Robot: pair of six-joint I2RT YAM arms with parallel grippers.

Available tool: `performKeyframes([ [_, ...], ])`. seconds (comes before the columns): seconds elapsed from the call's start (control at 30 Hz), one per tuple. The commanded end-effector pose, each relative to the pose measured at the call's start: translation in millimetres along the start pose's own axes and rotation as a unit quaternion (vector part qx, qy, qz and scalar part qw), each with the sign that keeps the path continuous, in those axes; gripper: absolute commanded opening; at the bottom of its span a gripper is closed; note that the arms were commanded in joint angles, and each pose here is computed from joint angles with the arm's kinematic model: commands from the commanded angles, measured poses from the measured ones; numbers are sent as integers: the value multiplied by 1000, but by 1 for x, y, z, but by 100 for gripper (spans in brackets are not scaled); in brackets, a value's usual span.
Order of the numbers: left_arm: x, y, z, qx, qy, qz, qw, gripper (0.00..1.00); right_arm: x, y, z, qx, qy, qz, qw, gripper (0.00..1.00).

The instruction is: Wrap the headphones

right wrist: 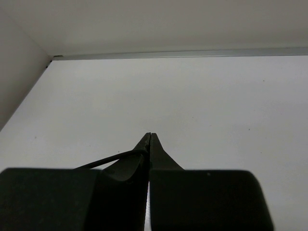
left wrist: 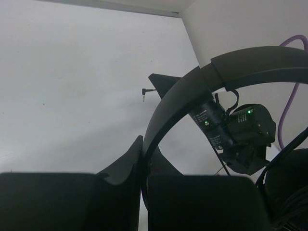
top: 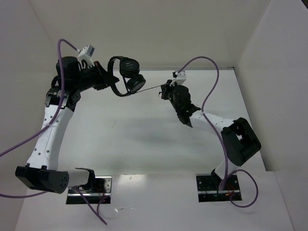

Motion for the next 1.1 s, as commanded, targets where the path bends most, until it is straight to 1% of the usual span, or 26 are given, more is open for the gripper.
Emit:
performKeyframes([
  [0.0,-30,-54,21,18,-40,-86,995,1,15,-20,20,15,-43,-42,998,1],
  [0.07,-30,-53,22,12,-44,-82,996,1,18,-20,22,21,-49,-46,998,1],
  [0.13,-27,-51,22,4,-40,-80,996,1,20,-21,17,19,-43,-47,998,4],
  [0.17,-28,-53,25,1,-46,-79,996,1,21,-20,21,20,-48,-46,998,4],
  [0.27,-29,-56,26,-6,-49,-82,995,1,23,-22,22,31,-50,-55,997,8],
  [0.37,-25,-49,22,-12,-42,-77,996,1,25,-22,20,31,-50,-55,997,6],
  [0.4,-25,-50,23,-10,-45,-79,996,1,26,-18,26,33,-56,-48,997,2],
  [0.43,-25,-50,23,-10,-45,-79,996,1,28,-18,20,27,-49,-45,997,2],
  [0.53,-23,-47,22,-13,-45,-73,996,1,32,-17,19,25,-42,-46,998,2],
  [0.6,-23,-45,24,-13,-49,-70,996,1,32,-18,17,30,-39,-52,997,9],
  [0.67,-24,-49,26,-10,-52,-72,996,1,29,-21,5,32,-28,-54,998,10],
  [0.7,-24,-49,26,-10,-52,-72,996,1,27,-19,9,33,-31,-48,998,7],
  [0.77,-24,-49,26,-10,-52,-72,996,1,26,-18,2,30,-20,-43,998,7],
  [0.8,-24,-49,26,-10,-52,-72,996,1,26,-16,2,30,-18,-35,999,10],
  [0.83,-23,-46,24,-13,-49,-70,996,1,26,-16,-1,33,-13,-36,999,8],
  [0.87,-23,-46,24,-13,-49,-70,996,1,26,-16,-1,33,-13,-36,999,3],
  [0.9,-23,-46,24,-13,-49,-70,996,1,26,-15,-1,29,-12,-31,999,1],
  [1.07,-21,-43,22,-15,-46,-67,997,1,25,-18,-2,24,-15,-38,999,1],
])
Point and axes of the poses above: each gripper's point midway between its finger pads, its own x axis out along the fingers, its own y axis along the line the jaws close on, z = x × y, the point moved 2 cm from there along -x, back along the fingers, and after that the axes turned 8 degrees about -x, right-handed, at the moved point
